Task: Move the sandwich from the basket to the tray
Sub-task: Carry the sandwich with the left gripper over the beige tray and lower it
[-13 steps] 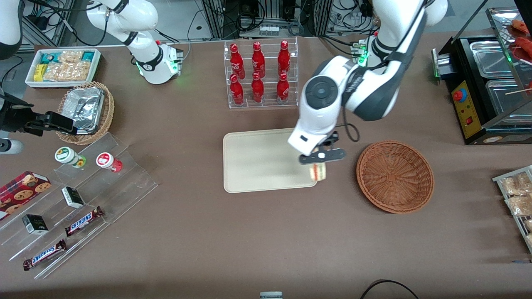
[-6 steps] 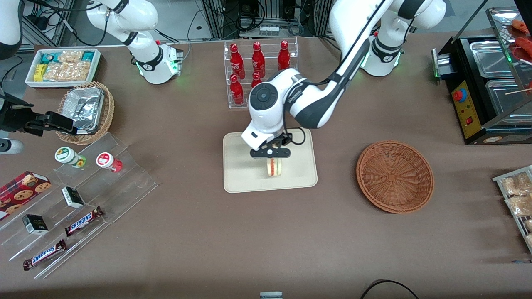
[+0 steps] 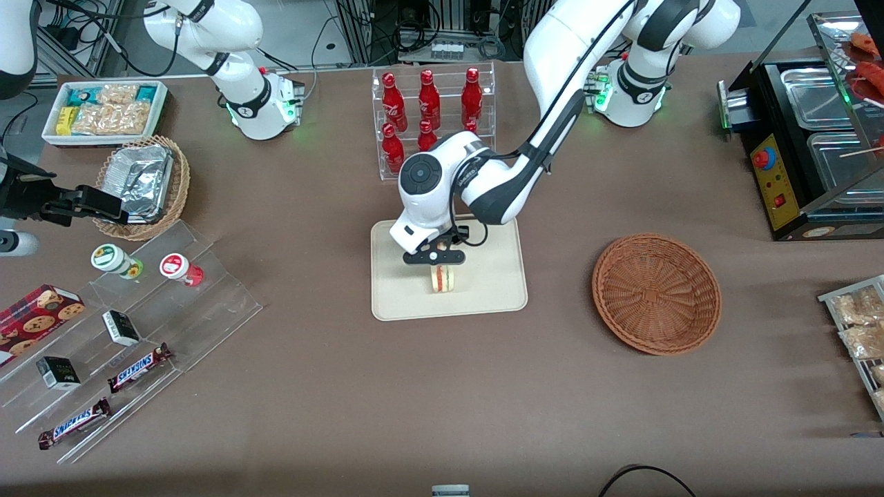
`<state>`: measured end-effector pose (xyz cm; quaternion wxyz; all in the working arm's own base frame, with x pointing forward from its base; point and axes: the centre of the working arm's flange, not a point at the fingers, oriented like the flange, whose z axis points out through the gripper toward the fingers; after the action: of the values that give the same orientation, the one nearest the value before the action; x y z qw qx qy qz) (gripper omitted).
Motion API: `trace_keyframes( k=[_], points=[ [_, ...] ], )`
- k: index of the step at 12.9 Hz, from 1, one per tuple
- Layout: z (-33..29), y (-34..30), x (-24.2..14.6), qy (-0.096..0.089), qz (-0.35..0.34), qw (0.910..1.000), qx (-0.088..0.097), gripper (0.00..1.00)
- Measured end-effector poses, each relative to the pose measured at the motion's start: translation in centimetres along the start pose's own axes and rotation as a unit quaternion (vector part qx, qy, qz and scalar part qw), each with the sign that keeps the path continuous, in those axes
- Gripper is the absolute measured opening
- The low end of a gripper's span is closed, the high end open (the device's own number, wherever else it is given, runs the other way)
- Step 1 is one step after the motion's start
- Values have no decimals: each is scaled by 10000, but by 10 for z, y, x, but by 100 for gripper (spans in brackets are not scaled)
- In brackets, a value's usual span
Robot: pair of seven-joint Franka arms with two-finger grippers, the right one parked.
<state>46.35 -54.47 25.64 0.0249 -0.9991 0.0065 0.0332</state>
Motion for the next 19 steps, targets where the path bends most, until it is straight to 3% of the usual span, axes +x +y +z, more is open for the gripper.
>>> trace_keyframes(
  k=[8, 15, 19],
  points=[
    [26, 10, -11, -96, 76, 9999, 98, 28],
    [-18, 5, 3, 87, -34, 10000, -16, 99],
    [-117, -45, 29, 230, -427, 9988, -54, 100]
  ],
)
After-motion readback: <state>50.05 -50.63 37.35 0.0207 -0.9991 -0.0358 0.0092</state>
